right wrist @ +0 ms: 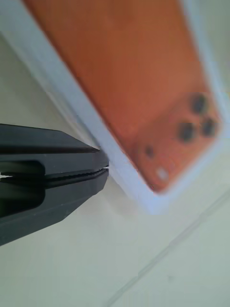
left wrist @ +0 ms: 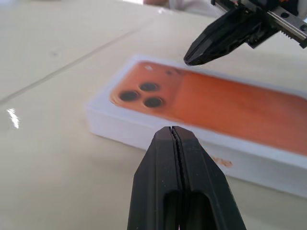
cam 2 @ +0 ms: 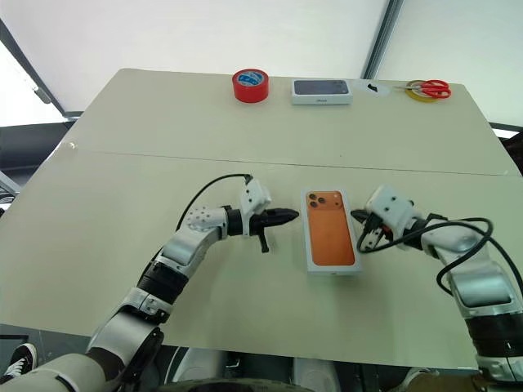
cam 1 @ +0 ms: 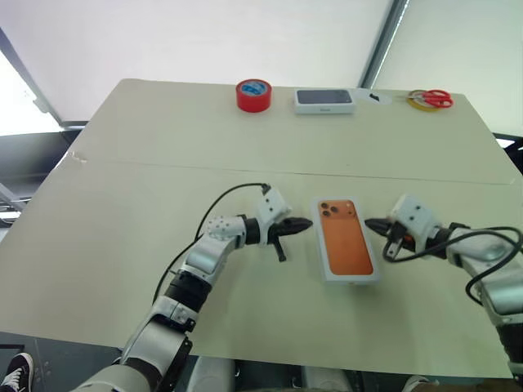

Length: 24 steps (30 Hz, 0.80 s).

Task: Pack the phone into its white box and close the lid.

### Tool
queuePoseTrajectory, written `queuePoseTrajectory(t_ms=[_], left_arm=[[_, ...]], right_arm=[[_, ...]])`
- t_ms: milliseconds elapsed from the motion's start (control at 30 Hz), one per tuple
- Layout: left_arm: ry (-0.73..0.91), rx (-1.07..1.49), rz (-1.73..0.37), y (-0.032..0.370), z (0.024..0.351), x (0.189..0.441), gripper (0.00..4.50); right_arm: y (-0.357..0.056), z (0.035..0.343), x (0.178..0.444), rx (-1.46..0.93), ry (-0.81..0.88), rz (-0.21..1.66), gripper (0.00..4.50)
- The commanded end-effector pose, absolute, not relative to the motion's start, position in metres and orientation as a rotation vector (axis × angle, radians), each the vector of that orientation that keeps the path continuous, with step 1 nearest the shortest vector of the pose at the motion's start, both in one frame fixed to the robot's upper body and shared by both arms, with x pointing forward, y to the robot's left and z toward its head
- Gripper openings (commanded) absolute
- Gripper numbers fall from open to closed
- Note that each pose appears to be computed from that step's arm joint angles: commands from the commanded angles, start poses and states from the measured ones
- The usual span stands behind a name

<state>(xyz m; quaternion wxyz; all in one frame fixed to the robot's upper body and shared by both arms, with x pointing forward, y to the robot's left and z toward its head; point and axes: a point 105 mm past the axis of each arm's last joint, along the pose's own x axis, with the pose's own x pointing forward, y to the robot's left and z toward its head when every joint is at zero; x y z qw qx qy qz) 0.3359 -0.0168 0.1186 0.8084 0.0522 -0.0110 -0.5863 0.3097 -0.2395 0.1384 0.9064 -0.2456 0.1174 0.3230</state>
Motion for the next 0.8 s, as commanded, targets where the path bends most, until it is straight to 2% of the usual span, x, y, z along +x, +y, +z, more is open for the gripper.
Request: queuePoseTrajectory(t_ms=[33,100,167,233,300,400,467,567,700,800], left_arm=[[-0.143,0.113,-1.231,-0.025,0.146,0.344,0.0],[-0.124,0.187,-1.23,-0.037,0.136,0.347,0.0],[-0.079,0.27,-1.245,-0.049,0.118,0.348,0.0],[-0.006,0.335,-1.253,-0.051,0.1,0.349,0.0],[0.048,0.345,-1.242,-0.048,0.089,0.352,0.0],[0.081,0.311,-1.232,-0.041,0.085,0.353,0.0],[0.128,0.212,-1.284,-0.034,0.087,0.347,0.0],[0.057,0.143,-1.283,-0.015,0.108,0.345,0.93],[-0.035,0.087,-1.191,0.029,0.141,0.343,2.99],[-0.062,0.109,-1.078,0.075,0.154,0.337,4.48]], right_arm=[[-0.238,0.162,0.31,-0.465,0.154,0.686,0.03],[-0.231,0.158,0.308,-0.452,0.159,0.721,0.03],[-0.221,0.138,0.298,-0.491,0.233,0.792,0.03],[-0.221,0.113,0.288,-0.584,0.342,0.832,0.03],[-0.224,0.096,0.282,-0.728,0.38,0.844,0.03],[-0.218,0.093,0.278,-0.682,0.385,0.852,0.03],[-0.213,0.098,0.276,-0.561,0.397,0.869,0.03],[-0.204,0.118,0.279,-0.41,0.332,0.891,0.92],[-0.202,0.145,0.287,-0.293,0.231,0.879,2.97],[-0.208,0.153,0.291,-0.292,0.203,0.863,4.46]])
